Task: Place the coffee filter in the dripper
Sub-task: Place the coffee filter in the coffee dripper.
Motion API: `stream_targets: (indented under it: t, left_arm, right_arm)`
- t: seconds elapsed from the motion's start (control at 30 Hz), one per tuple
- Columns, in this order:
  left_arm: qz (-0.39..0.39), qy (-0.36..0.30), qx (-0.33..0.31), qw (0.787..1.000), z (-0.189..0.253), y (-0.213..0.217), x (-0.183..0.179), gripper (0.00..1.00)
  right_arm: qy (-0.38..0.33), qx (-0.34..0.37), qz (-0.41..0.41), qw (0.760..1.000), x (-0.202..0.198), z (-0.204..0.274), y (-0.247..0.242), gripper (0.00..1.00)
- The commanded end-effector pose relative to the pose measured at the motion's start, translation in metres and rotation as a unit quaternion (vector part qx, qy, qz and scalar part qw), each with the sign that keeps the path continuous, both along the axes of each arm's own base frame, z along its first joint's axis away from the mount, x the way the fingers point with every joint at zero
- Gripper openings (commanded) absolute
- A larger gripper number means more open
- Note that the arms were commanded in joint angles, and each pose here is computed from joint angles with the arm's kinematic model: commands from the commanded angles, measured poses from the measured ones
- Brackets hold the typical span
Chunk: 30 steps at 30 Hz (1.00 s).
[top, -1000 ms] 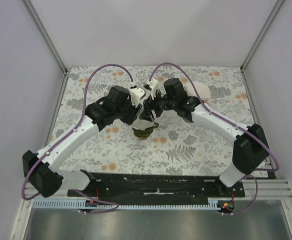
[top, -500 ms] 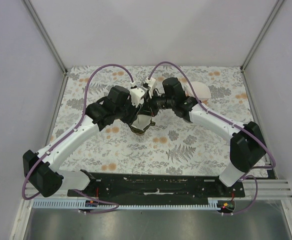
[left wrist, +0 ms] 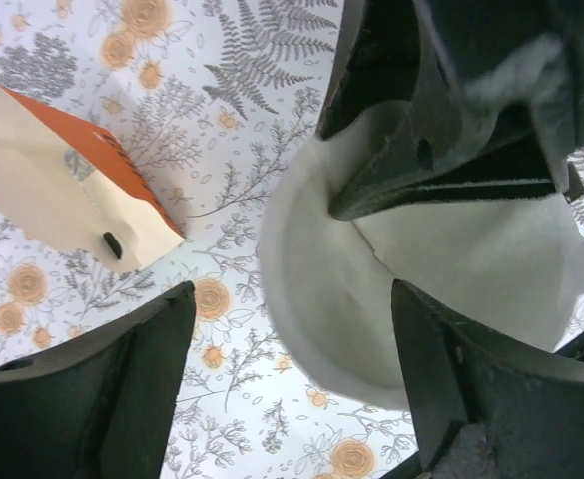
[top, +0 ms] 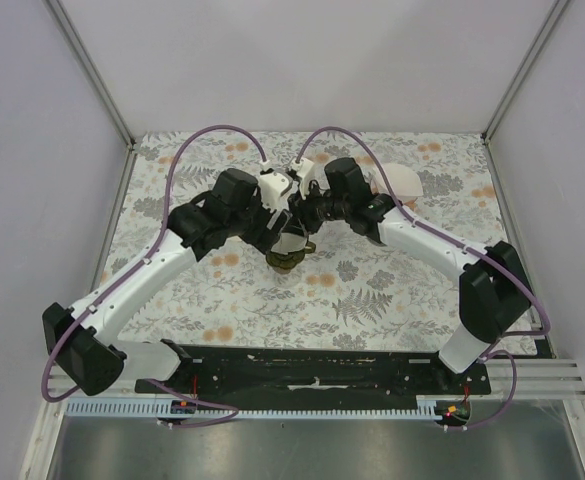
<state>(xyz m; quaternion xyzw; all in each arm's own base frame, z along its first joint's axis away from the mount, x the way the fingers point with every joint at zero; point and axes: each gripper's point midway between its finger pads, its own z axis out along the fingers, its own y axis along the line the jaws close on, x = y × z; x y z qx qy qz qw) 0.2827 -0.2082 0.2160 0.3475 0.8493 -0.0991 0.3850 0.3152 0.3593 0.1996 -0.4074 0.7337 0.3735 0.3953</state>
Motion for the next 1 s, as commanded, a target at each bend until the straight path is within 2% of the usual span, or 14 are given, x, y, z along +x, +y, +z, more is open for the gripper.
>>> stream_targets:
  t: [0.0,0.2,0.33,0.4,0.7,0.8,0.97]
  left_arm:
    - [0.006,-0.055,-0.009,0.998,0.039,0.007,0.006,0.87]
    - [0.008,-0.066,-0.017,0.998,0.052,0.011,0.006,0.89]
    - [0.012,-0.076,-0.022,0.997,0.060,0.013,0.008,0.91]
    - [0.014,-0.078,-0.025,0.997,0.063,0.015,0.008,0.91]
    - [0.017,-0.083,-0.029,0.996,0.067,0.019,0.007,0.92]
    - [0.016,-0.095,-0.040,0.995,0.082,0.017,0.008,0.93]
    - [0.013,-0.104,-0.050,0.993,0.097,0.016,0.009,0.93]
  right_arm:
    - [0.001,-0.025,-0.002,1.000,0.003,-0.007,-0.004,0.43]
    - [-0.005,-0.025,0.007,1.000,0.001,0.002,-0.003,0.61]
    - [-0.024,-0.019,0.012,0.999,0.000,0.020,-0.005,0.82]
    - [-0.032,-0.017,0.015,0.999,0.000,0.027,-0.005,0.98]
    - [-0.055,-0.019,0.014,0.998,-0.001,0.043,-0.010,0.98]
    - [-0.056,-0.018,0.014,0.998,-0.001,0.047,-0.010,0.98]
    - [-0.089,-0.002,0.013,0.996,-0.002,0.077,-0.013,0.98]
